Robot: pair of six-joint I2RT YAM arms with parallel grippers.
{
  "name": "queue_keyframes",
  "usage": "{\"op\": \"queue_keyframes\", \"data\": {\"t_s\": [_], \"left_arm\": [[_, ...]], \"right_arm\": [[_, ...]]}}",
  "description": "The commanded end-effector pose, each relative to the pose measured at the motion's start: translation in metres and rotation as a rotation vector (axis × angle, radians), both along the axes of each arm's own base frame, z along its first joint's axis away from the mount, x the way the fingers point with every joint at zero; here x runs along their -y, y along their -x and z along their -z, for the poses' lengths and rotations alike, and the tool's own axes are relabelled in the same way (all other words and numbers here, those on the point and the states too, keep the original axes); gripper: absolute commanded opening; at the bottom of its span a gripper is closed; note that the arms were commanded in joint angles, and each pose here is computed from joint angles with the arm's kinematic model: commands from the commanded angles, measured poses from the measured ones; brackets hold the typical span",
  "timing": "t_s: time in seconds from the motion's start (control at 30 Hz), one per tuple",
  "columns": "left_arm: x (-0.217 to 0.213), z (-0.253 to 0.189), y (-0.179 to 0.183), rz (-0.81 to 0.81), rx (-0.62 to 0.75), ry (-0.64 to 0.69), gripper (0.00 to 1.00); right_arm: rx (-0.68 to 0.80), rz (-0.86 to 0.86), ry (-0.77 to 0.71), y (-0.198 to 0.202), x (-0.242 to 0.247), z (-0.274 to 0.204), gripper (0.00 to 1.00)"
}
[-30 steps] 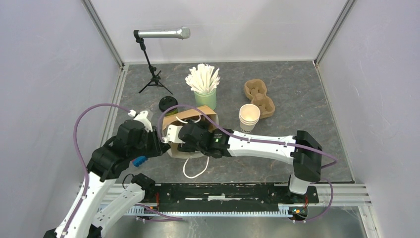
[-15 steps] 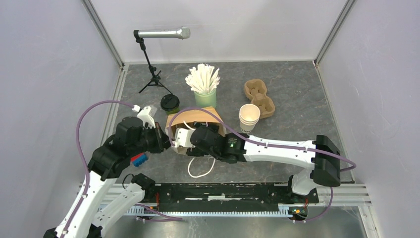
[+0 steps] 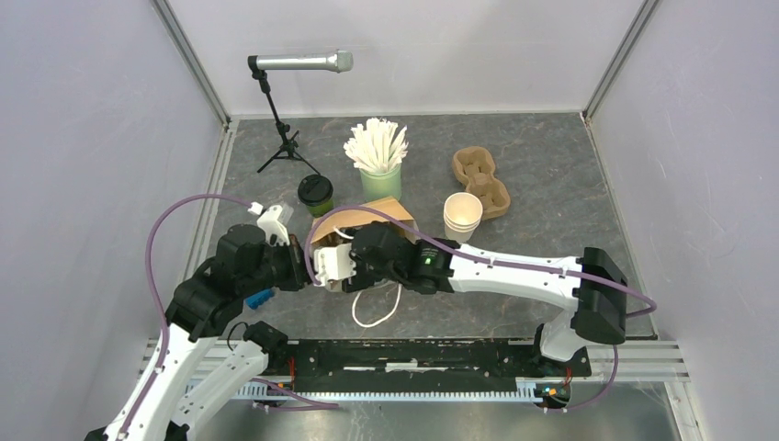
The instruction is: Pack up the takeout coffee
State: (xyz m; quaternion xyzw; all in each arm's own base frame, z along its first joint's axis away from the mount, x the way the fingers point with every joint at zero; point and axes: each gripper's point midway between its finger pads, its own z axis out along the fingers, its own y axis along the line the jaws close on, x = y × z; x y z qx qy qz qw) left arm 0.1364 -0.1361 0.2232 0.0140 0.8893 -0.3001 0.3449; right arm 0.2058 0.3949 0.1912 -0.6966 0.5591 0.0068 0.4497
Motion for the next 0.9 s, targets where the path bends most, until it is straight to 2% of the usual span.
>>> {"op": "queue_keyframes", "data": {"t_s": [0.0, 0.3, 0.7, 0.73, 0.8, 0.87], "left_arm": [[0.003, -0.006, 0.001, 0.029, 0.04, 0.021, 0.02], [0.0, -0.003, 0.005, 0.02, 0.027, 0.013, 0.02], [-0.005, 0.003, 0.008, 0.002, -0.002, -0.011, 0.03], [-0.007, 0.003, 0.008, -0.013, -0.011, -0.021, 0.1], [-0.017, 0.004, 0.007, -0.063, -0.022, -0.053, 0.33], [-0.031, 0.003, 0.004, -0.142, -0.033, -0.1, 0.44]], "right_arm": [[0.042, -0.101, -0.062, -0.001, -0.035, -0.026, 0.67], [0.076, -0.035, -0.018, -0.019, -0.047, -0.021, 0.68], [0.022, -0.062, -0.023, -0.014, -0.06, -0.007, 0.67], [0.018, -0.055, -0.034, -0.014, -0.061, -0.009, 0.67], [0.001, -0.046, -0.059, -0.014, -0.06, -0.011, 0.67], [-0.007, -0.043, -0.069, -0.012, -0.057, -0.008, 0.67]]}}
